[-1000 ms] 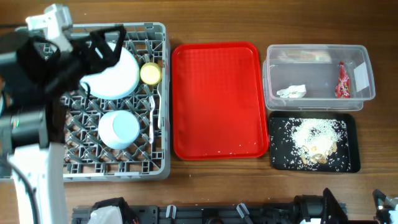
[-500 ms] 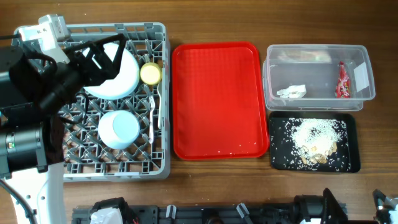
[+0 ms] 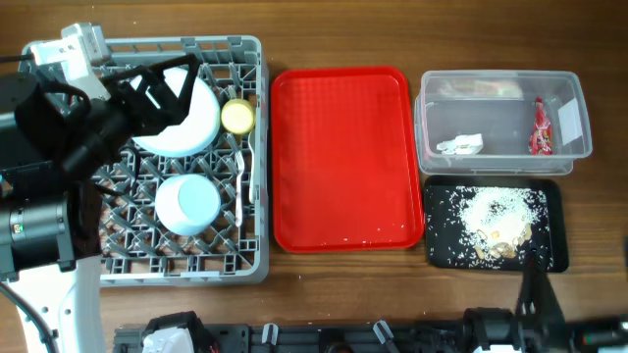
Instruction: Sort waste into correct bins and load items into the dishwasher rack
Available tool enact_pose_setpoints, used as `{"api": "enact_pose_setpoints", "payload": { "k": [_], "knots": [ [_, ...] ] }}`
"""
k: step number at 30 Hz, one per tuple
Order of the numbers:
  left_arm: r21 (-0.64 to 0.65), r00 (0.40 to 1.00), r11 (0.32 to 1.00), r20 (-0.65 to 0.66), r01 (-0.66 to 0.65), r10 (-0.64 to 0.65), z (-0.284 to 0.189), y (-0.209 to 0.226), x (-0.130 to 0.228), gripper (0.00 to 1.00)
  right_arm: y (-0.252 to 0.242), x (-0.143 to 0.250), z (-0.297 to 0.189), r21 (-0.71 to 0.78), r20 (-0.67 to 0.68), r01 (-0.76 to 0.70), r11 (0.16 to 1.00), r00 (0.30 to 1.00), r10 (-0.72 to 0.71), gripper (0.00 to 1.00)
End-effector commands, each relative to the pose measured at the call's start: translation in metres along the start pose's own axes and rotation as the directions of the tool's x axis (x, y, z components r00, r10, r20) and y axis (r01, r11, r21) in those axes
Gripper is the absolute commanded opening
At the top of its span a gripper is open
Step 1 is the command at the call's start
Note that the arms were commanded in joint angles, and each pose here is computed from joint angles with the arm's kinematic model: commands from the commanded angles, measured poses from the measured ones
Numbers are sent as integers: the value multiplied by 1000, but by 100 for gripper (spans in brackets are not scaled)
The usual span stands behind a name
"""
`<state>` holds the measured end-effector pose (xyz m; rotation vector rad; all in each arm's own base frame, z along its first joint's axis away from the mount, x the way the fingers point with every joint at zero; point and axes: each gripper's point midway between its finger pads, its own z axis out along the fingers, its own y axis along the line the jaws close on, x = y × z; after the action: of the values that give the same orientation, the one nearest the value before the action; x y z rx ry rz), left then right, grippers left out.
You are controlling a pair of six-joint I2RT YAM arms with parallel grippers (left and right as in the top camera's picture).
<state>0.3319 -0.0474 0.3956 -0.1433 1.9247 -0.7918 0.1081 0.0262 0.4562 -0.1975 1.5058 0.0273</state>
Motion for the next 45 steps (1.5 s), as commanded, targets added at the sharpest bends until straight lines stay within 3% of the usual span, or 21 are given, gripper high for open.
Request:
{"api": "enact_pose_setpoints", "payload": {
  "k": [1, 6, 10, 12, 16, 21, 28, 33, 45],
  "knots": [
    [16, 1000, 1000, -4, 4, -4, 0, -4, 1, 100, 47, 19, 36, -274, 153, 171, 947, 979, -133, 100],
    [16, 1000, 1000, -4, 4, -4, 0, -4, 1, 100, 64, 56, 55, -312, 351, 273, 910, 923, -157, 100],
    [16, 1000, 1000, -4, 4, -4, 0, -4, 1, 100, 65, 96, 65, -289, 374, 278, 916, 914, -160, 100],
    [16, 1000, 1000, -4, 4, -4, 0, -4, 1, 100, 61, 120, 74, -274, 349, 247, 929, 926, -143, 100],
    [16, 1000, 1000, -4, 4, -4, 0, -4, 1, 100, 37, 161, 95, -186, 293, 32, 982, 956, 24, 100],
    [16, 1000, 1000, -4, 4, -4, 0, -4, 1, 100, 24, 176, 101, -130, 343, -56, 990, 934, 98, 100],
    [16, 1000, 1000, -4, 4, -4, 0, -4, 1, 100, 7, 226, 115, -21, 203, -130, 991, 970, 132, 100],
    [16, 1000, 1000, -4, 4, -4, 0, -4, 1, 100, 12, 288, 120, -6, -50, -166, 986, 985, 165, 100],
    [16, 1000, 1000, -4, 4, -4, 0, -4, 1, 100, 10, 287, 121, 4, -45, -164, 986, 985, 164, 100]
  ]
}}
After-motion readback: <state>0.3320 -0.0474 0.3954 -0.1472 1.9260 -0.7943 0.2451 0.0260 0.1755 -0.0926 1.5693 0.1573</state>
